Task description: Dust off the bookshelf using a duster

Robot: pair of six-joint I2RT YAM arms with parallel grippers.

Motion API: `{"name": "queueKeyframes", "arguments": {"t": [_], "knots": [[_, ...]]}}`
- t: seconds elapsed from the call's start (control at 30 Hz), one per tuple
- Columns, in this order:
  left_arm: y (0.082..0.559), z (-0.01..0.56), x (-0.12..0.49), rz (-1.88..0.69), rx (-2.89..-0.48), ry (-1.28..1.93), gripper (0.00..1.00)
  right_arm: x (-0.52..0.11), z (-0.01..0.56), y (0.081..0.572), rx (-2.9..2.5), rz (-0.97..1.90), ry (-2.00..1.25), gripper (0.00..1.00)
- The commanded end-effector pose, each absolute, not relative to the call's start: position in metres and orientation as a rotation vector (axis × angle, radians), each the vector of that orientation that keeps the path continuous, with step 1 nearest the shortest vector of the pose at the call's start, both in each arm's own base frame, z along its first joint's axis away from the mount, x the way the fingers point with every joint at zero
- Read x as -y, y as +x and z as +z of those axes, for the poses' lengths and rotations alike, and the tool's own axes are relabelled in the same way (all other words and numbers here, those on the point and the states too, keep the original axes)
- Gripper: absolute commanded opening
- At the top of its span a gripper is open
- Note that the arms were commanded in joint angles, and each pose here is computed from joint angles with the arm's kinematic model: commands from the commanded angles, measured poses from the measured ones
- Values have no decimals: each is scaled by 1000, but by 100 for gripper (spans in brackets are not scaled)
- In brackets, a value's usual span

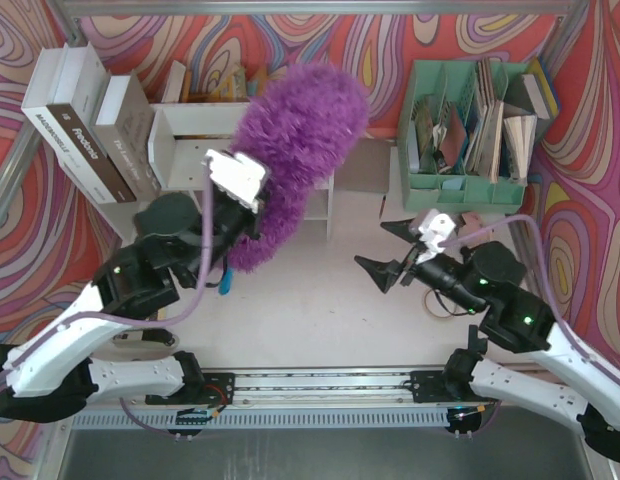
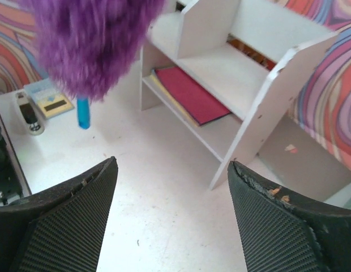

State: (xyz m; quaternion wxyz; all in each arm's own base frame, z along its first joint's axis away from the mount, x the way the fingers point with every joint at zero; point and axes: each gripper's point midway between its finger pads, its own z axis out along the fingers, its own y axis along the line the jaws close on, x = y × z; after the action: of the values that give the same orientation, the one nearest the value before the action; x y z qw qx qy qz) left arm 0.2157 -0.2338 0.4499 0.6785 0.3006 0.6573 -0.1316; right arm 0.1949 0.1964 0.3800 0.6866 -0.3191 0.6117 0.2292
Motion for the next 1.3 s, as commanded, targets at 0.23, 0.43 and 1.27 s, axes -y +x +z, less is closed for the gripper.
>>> {"name": "queueKeyframes", "arguments": {"t": [0.23,0.43,1.27], "knots": [[220,550,227,-512,-1341,300,0,-267,335,211,-1318,743,-752,77],[226,558,239,-591,-1365,203,0,-290,327,227,-1284,788,-718,78],[244,565,225,-633,-1350,-86,1,-320,293,247,-1393,837,-720,65]]}}
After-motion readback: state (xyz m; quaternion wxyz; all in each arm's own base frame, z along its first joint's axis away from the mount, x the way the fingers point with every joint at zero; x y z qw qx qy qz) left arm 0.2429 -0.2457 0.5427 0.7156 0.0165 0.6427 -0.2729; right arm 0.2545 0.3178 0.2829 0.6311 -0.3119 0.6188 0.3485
